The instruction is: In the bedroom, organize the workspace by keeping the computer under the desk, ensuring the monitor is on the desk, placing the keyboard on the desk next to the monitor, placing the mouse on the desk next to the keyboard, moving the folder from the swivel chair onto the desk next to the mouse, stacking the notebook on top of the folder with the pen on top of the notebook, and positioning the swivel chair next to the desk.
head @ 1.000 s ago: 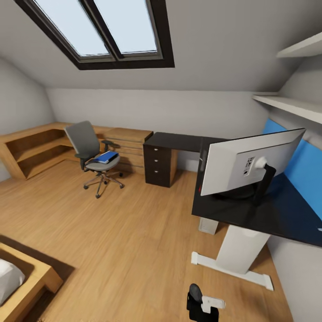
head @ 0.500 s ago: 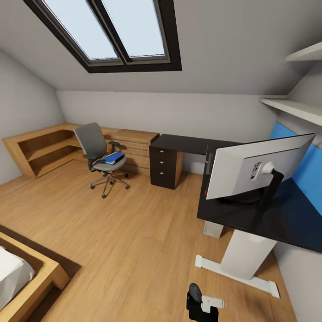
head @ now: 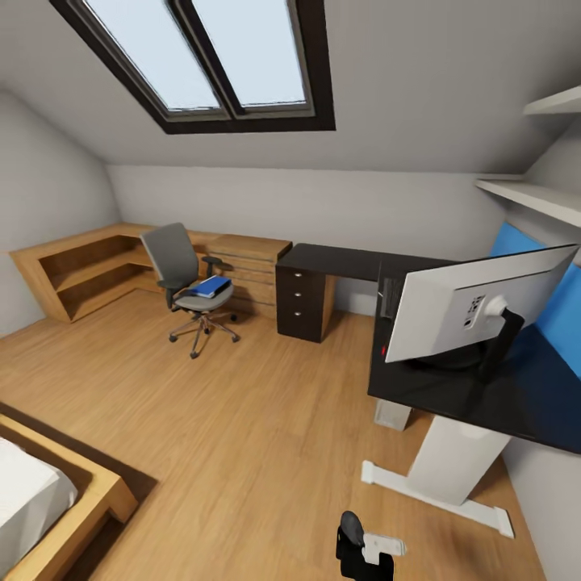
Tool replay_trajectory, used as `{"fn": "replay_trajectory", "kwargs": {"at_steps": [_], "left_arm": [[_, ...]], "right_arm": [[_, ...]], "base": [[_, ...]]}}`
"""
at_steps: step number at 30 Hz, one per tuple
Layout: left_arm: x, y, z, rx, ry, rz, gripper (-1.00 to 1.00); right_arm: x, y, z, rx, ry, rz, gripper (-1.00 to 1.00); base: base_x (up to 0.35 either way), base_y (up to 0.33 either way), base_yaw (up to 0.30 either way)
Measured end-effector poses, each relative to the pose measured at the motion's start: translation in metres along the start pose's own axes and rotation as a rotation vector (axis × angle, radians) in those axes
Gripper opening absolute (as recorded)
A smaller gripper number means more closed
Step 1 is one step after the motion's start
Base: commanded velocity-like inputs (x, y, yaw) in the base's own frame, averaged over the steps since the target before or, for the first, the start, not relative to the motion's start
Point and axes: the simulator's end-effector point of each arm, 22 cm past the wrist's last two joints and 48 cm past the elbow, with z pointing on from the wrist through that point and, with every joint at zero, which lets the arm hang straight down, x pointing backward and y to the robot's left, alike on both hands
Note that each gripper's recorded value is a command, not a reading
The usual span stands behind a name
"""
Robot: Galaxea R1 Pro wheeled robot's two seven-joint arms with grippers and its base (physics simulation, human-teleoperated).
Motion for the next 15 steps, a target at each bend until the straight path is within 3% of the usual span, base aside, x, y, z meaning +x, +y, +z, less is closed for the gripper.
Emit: {"fn": "replay_trajectory", "kwargs": {"at_steps": [9,15], "left_arm": [[-0.004,0.0,-0.009,0.002,-0.004,-0.001,1.0],[-0.008,0.0,-0.009,0.004,-0.017,-0.001,1.0]], "right_arm": [[-0.008,0.001,-0.007,-0.002,-0.007,0.0,-1.0],[-0.012,0.002,-0.008,-0.004,-0.016,0.0,-1.0]], "base": [[0.0,0.34,0.0],[0.0,0.111,0.0]]}}
